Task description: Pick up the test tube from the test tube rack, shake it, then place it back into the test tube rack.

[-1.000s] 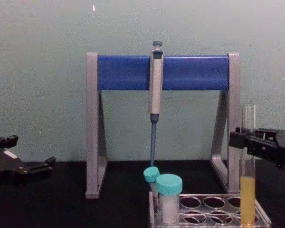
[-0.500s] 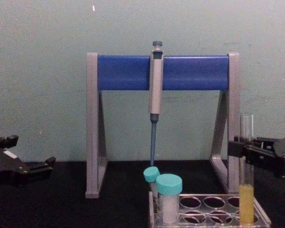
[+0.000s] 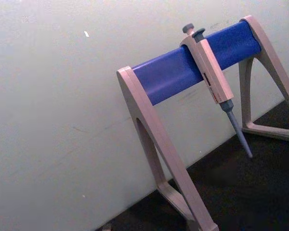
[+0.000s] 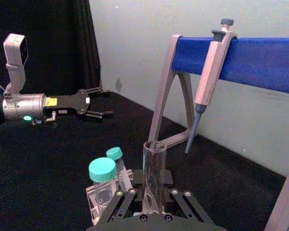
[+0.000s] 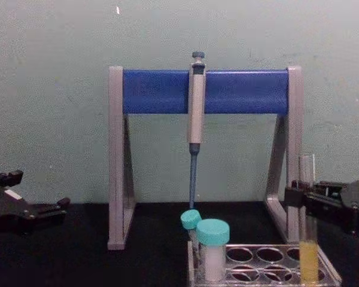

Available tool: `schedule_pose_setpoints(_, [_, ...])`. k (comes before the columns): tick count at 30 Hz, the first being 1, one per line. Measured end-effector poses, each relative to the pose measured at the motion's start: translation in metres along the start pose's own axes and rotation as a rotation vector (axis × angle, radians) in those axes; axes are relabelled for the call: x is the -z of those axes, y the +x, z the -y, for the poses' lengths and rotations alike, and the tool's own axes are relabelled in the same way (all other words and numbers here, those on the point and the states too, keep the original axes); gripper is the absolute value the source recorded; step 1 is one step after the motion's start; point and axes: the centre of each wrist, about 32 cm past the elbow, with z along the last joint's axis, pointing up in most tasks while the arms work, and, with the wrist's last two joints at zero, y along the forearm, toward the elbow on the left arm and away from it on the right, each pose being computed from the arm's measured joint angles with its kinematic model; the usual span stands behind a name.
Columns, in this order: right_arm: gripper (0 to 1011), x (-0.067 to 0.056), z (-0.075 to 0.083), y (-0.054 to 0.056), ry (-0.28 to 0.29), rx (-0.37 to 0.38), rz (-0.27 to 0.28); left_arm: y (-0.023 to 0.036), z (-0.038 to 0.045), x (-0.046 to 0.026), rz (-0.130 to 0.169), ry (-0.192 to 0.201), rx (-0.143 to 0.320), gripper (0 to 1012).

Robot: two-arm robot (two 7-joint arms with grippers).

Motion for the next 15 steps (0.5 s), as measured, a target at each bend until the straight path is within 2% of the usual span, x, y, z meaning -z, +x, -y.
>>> schedule_pose_setpoints(15, [235, 0.0052, -0.0017, 0.0009, -0.025, 0.004, -0.004, 0.0000, 0.0000, 0.0000, 0.000, 0.000, 0.000, 1001])
